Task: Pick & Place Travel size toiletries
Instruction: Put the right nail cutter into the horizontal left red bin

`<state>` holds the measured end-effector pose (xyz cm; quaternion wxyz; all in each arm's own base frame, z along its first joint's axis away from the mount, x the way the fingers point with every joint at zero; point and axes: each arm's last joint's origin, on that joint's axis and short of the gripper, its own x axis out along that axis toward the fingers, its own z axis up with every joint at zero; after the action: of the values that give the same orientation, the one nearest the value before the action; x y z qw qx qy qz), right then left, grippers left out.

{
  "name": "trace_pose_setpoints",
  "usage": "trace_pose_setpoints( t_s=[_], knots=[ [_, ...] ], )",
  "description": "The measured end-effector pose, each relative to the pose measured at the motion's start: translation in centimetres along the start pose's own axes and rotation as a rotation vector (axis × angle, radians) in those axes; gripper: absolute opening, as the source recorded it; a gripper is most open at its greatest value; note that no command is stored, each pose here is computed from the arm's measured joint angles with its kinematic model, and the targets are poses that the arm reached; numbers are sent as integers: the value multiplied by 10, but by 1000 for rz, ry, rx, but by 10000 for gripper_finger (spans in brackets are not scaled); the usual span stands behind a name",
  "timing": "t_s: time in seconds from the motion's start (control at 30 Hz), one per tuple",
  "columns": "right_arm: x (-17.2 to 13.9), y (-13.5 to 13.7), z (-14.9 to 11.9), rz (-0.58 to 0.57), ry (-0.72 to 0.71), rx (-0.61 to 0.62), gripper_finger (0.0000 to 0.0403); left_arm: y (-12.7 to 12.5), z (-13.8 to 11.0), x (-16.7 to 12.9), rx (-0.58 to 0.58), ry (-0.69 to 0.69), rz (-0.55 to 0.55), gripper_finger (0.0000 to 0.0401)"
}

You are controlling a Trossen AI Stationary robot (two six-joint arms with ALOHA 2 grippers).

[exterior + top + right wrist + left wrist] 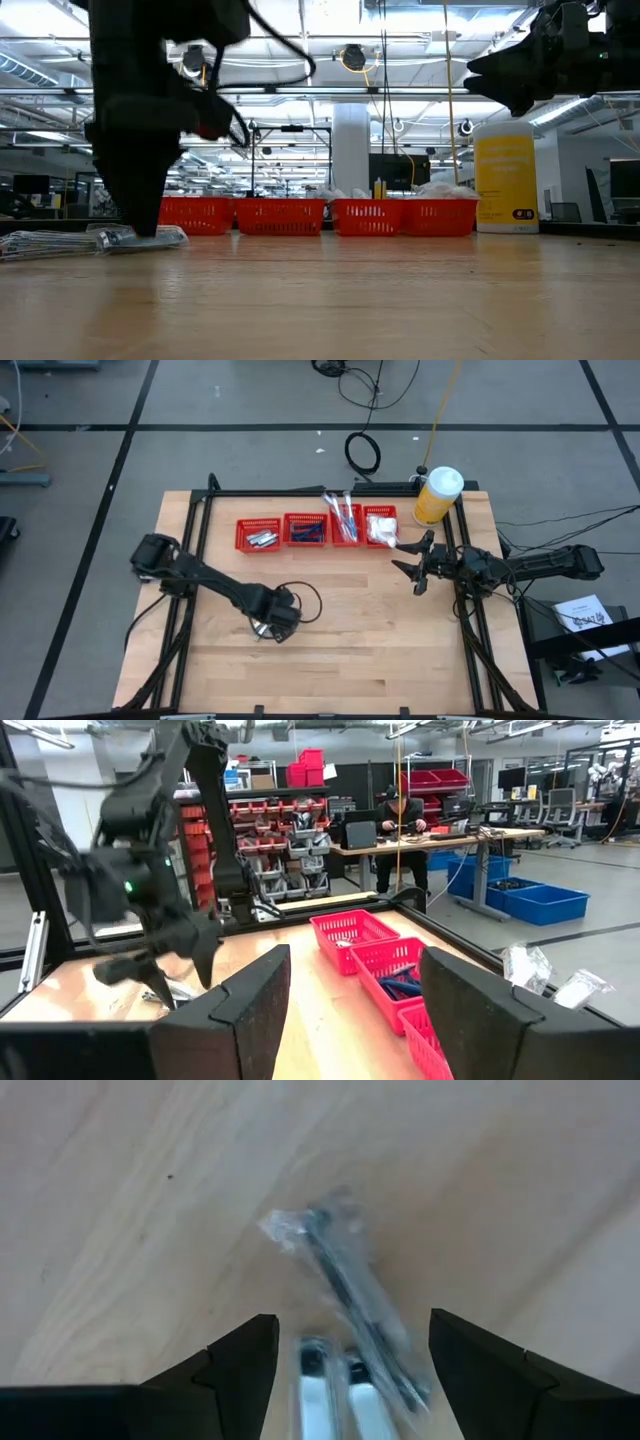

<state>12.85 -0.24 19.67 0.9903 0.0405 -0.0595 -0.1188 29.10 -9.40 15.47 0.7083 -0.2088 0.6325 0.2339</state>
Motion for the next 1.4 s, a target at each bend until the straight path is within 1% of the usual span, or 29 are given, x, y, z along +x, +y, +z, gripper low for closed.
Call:
trace_pose_setpoints(
  t_s=[0.17,0.33,0.4,0.5,0.67,0.8,0.9,0.97,1.13,1.23,1.3,1.4],
  knots=[
    [0,0,1,1,-12,8,212,3,7,15,-50,56,22,255],
    [0,0,1,1,-13,8,212,5,11,19,-78,84,14,253],
    [0,0,1,1,-13,8,212,6,12,19,-81,84,14,243],
    [0,0,1,2,-13,8,212,7,13,19,-77,89,7,208],
    [0,0,1,2,-13,8,212,9,18,20,-58,70,-2,117],
    [0,0,1,2,-13,8,212,9,27,21,0,-19,-8,51],
    [0,0,1,2,-13,8,212,9,36,22,56,-90,-18,16],
    [0,0,1,2,-12,8,212,9,41,22,92,-115,-32,12],
    [0,0,1,2,-12,8,212,6,47,22,195,-181,-57,31],
    [0,0,1,2,-12,8,212,5,48,20,251,-200,-66,20],
    [0,0,1,2,-12,8,212,6,48,18,273,-203,-67,10],
    [0,0,1,1,-12,8,212,9,48,8,273,-217,-75,14]
  ],
)
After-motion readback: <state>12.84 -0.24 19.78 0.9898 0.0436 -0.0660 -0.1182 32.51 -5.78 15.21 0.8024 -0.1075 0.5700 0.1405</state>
